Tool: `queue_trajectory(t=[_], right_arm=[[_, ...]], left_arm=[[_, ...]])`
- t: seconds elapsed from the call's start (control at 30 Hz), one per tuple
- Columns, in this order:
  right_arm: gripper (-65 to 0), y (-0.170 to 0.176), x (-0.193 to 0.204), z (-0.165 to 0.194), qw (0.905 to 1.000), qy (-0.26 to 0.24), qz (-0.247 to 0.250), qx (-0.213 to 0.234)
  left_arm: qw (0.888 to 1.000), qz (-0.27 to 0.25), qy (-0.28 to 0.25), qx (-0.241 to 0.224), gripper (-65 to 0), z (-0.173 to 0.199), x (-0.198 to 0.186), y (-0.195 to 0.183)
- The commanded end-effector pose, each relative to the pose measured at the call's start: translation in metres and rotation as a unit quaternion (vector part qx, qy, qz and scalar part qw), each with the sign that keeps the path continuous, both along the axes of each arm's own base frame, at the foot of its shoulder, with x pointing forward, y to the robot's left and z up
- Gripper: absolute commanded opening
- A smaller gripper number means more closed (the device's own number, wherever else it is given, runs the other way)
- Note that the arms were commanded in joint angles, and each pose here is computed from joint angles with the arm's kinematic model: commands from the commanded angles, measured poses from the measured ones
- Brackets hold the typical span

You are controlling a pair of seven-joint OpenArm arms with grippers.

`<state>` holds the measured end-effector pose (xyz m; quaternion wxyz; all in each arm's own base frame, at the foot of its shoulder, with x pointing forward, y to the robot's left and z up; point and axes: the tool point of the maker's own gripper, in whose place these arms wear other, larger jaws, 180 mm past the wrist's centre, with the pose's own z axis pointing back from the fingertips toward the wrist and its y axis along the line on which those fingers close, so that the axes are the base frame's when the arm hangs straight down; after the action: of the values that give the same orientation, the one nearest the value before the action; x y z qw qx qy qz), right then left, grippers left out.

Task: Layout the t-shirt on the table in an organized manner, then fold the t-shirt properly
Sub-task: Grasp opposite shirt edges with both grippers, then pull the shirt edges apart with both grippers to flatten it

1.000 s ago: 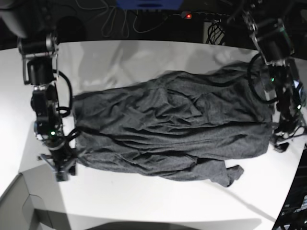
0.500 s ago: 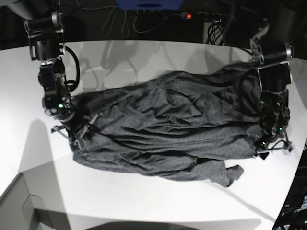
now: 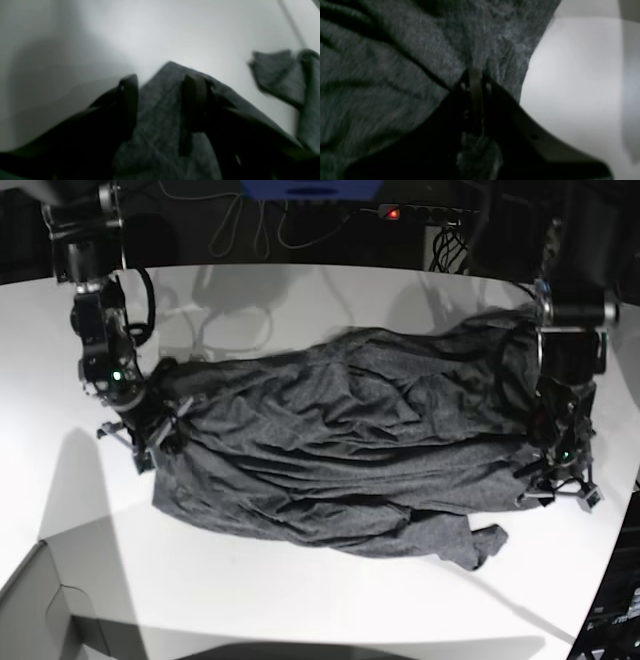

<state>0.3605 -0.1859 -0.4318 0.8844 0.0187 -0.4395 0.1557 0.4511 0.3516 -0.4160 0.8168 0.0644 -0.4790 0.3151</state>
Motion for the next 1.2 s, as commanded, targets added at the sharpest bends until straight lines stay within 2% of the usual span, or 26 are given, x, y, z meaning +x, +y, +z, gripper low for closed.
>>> queue_trajectory(t=[0.0, 0.1, 0.27, 0.4, 0.5, 0.6, 0.7, 0.83, 1.0, 1.17], right_arm=[[-65.0, -0.009, -0.013, -0.006, 0.9996, 0.021, 0.003, -0.019], [-65.0, -0.005, -0.03, 0.001, 0.9996, 0.012, 0.013, -0.02], [-65.0, -0.032, -0.043, 0.03, 0.9991, -0.024, -0.022, -0.026], [-65.0, -0.04, -0.043, 0.038, 0.9984, -0.034, -0.033, -0.028], [-65.0, -0.041, -0.04, 0.041, 0.9982, -0.039, -0.034, -0.029], [-65.0, -0.037, -0.024, 0.056, 0.9973, -0.061, -0.03, -0.028], [-65.0, -0.024, -0.005, 0.068, 0.9965, -0.079, -0.013, -0.024], [-65.0, -0.021, 0.019, 0.061, 0.9973, -0.07, -0.009, -0.023], [-65.0, -0.034, 0.031, 0.039, 0.9986, -0.038, -0.033, -0.018], [-65.0, -0.037, 0.046, 0.009, 0.9994, 0.014, -0.033, 0.006]], left_arm=[[0.999, 0.003, -0.033, 0.02, -35.4, 0.027, 0.018, 0.01], [0.999, 0.011, -0.035, 0.034, -33.2, 0.028, 0.019, 0.015], [0.997, 0.004, -0.065, 0.04, -31.8, 0.047, 0.033, 0.012], [0.993, -0.003, -0.114, 0.043, -31.8, 0.082, 0.051, 0.006], [0.986, -0.024, -0.16, 0.05, -31.8, 0.112, 0.062, -0.005], [0.982, -0.064, -0.174, 0.043, -31.8, 0.128, 0.059, -0.026], [0.979, -0.084, -0.183, 0.034, -31.8, 0.139, 0.048, -0.034], [0.98, -0.082, -0.182, 0.007, -31.8, 0.137, 0.022, -0.035], [0.984, -0.065, -0.167, -0.02, -31.8, 0.123, -0.018, -0.027], [0.986, -0.059, -0.151, -0.022, -31.8, 0.112, -0.048, -0.022]])
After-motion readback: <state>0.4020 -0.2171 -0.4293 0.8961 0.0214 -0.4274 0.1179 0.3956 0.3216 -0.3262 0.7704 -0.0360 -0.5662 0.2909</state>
